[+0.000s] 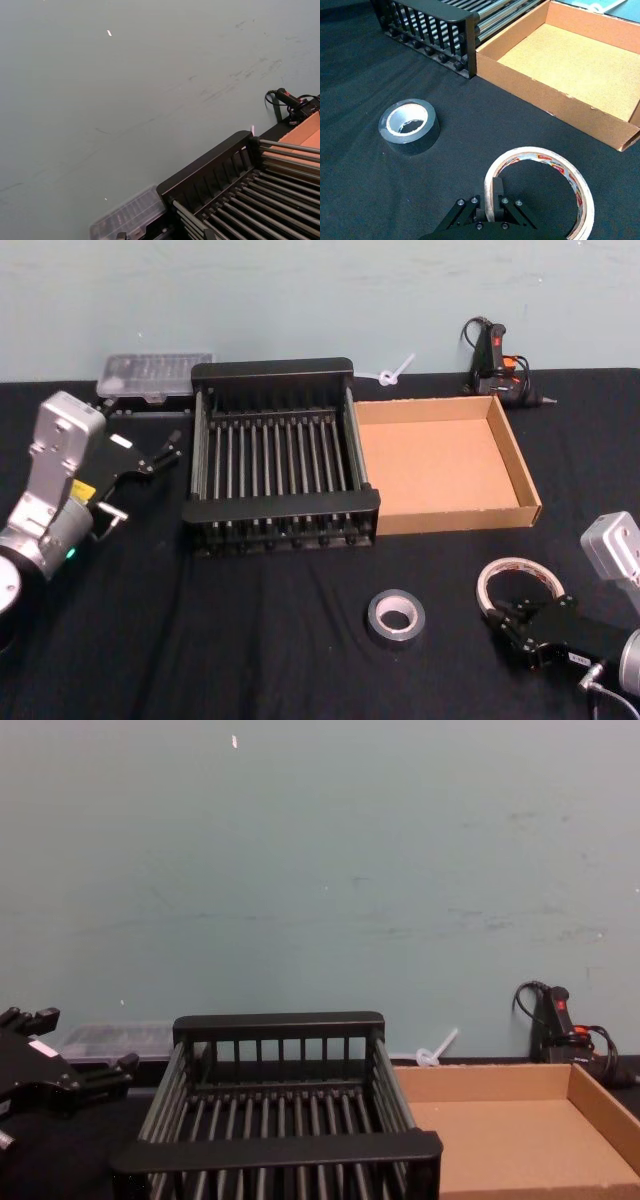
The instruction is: Pick up the white tape and place it into the black box , Pick up the silver tape and place it into the brown box.
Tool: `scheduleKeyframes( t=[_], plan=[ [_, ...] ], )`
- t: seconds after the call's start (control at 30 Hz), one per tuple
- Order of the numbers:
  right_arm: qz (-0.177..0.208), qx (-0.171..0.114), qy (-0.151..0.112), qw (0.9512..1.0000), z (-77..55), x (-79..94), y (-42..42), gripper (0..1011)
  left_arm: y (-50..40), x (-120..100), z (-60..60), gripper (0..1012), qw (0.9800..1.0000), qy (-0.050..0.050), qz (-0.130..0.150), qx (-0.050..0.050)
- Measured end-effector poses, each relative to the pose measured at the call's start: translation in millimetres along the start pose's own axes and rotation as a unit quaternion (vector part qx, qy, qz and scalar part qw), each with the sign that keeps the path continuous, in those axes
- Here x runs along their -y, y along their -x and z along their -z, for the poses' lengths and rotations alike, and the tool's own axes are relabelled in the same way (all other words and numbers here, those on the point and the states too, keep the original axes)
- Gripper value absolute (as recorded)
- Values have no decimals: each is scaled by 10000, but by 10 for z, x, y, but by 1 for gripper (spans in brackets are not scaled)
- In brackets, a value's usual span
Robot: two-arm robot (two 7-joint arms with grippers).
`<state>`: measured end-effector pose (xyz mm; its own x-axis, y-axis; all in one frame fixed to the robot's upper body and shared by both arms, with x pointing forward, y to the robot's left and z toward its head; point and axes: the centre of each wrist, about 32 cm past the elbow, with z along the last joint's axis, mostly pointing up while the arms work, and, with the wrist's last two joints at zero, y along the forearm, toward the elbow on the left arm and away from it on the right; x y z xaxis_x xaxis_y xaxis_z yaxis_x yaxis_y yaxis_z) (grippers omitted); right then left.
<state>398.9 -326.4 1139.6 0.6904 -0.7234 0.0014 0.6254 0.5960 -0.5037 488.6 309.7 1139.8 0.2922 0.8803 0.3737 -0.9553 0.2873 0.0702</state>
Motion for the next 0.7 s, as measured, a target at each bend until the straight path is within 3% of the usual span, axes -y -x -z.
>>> scheduleKeyframes(
  t=[0.47, 0.7],
  plan=[
    [0, 1, -2, 10000, 0, 0, 0, 95, 0, 0, 0, 1001, 10000, 0, 0, 0],
    [-12, 59, -245, 9997, -46, 35, -4, 95, 0, 0, 0, 1001, 10000, 0, 0, 0]
  ],
)
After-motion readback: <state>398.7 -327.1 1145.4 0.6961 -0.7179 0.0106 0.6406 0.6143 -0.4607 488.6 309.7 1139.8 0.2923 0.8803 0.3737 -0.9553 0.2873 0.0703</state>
